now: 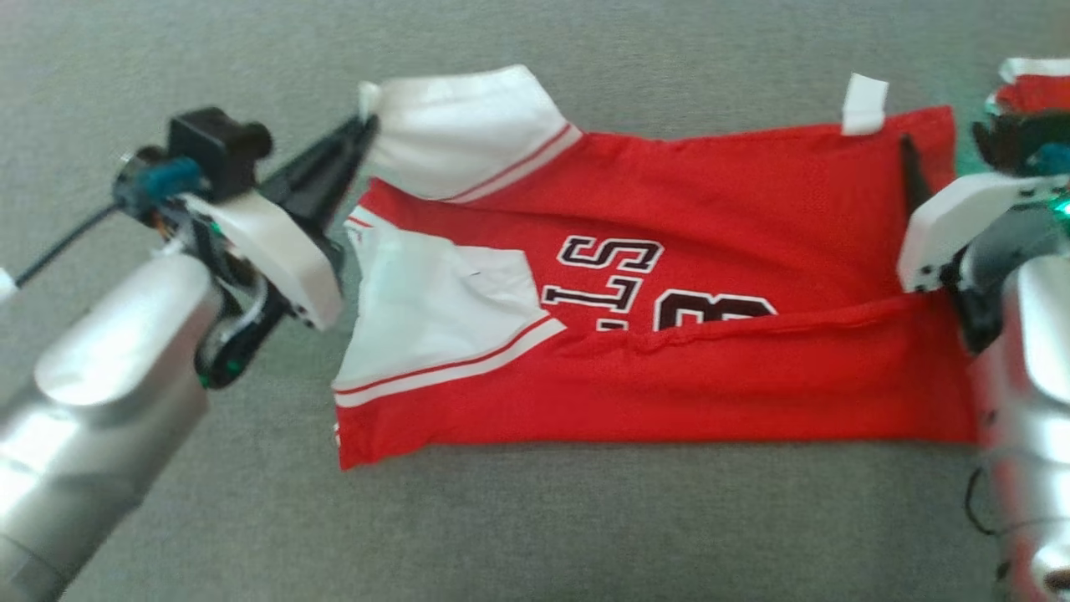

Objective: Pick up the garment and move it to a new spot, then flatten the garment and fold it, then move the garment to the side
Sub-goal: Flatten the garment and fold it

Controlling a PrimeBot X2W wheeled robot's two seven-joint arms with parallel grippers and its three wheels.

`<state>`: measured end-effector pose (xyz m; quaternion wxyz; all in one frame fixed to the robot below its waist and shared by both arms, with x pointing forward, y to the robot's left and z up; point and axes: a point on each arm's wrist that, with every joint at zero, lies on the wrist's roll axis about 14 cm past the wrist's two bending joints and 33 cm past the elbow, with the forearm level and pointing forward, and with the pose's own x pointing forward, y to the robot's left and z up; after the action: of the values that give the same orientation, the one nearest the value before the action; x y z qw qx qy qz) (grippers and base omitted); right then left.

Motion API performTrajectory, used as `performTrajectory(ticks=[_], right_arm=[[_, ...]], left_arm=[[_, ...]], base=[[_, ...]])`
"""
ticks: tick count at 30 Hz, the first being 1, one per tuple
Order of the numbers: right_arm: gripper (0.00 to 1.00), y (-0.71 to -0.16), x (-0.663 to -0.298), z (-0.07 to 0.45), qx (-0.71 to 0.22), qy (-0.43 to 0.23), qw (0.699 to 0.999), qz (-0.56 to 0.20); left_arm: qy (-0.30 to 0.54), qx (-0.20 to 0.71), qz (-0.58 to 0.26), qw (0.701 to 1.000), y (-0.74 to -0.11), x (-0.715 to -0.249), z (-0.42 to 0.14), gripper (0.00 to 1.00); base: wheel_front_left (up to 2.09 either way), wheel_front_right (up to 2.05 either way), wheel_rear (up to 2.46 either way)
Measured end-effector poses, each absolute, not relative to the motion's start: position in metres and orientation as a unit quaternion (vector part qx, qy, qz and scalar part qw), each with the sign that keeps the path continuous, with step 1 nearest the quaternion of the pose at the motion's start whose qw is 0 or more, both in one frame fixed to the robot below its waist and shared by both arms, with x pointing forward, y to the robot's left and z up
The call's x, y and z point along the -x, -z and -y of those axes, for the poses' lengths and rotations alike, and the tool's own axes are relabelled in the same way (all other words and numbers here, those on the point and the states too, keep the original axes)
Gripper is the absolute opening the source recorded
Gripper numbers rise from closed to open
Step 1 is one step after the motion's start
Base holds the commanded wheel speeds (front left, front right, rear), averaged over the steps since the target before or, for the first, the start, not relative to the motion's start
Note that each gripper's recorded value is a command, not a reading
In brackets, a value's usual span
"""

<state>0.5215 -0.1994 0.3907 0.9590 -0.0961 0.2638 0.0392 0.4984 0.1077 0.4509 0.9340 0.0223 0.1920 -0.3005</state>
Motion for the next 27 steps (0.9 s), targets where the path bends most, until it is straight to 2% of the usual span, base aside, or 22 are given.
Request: performTrajectory(ticks=[6,14,15,16,21,27], right_arm=[[1.00,-0.373,-0.532,0.204,0.125,-0.041,0.941,-0.311],[1.00,-0.367,-0.548,0.210,0.136,-0.038,0.933,-0.332],[0.82,-0.366,-0.548,0.211,0.137,-0.038,0.931,-0.336],[0.00,-0.365,-0.549,0.211,0.138,-0.039,0.930,-0.340],[0.00,-0.365,-0.549,0.210,0.139,-0.043,0.923,-0.357],[0.00,-0.383,-0.559,0.202,0.075,-0.042,0.946,-0.313]], left_arm=[[0.306,-0.022,-0.203,0.930,-0.447,-0.486,-0.103,0.00],[0.311,-0.019,-0.207,0.927,-0.443,-0.485,-0.099,0.00],[0.311,-0.018,-0.207,0.927,-0.443,-0.485,-0.099,0.00],[0.312,-0.020,-0.209,0.927,-0.442,-0.485,-0.099,0.00],[0.304,-0.027,-0.211,0.929,-0.442,-0.487,-0.103,0.00],[0.288,-0.021,-0.194,0.938,-0.455,-0.504,-0.106,0.00]], base=[[0.00,0.00,0.00],[0.00,0.00,0.00],[0.00,0.00,0.00],[0.00,0.00,0.00],[0.00,0.00,0.00],[0.00,0.00,0.00]])
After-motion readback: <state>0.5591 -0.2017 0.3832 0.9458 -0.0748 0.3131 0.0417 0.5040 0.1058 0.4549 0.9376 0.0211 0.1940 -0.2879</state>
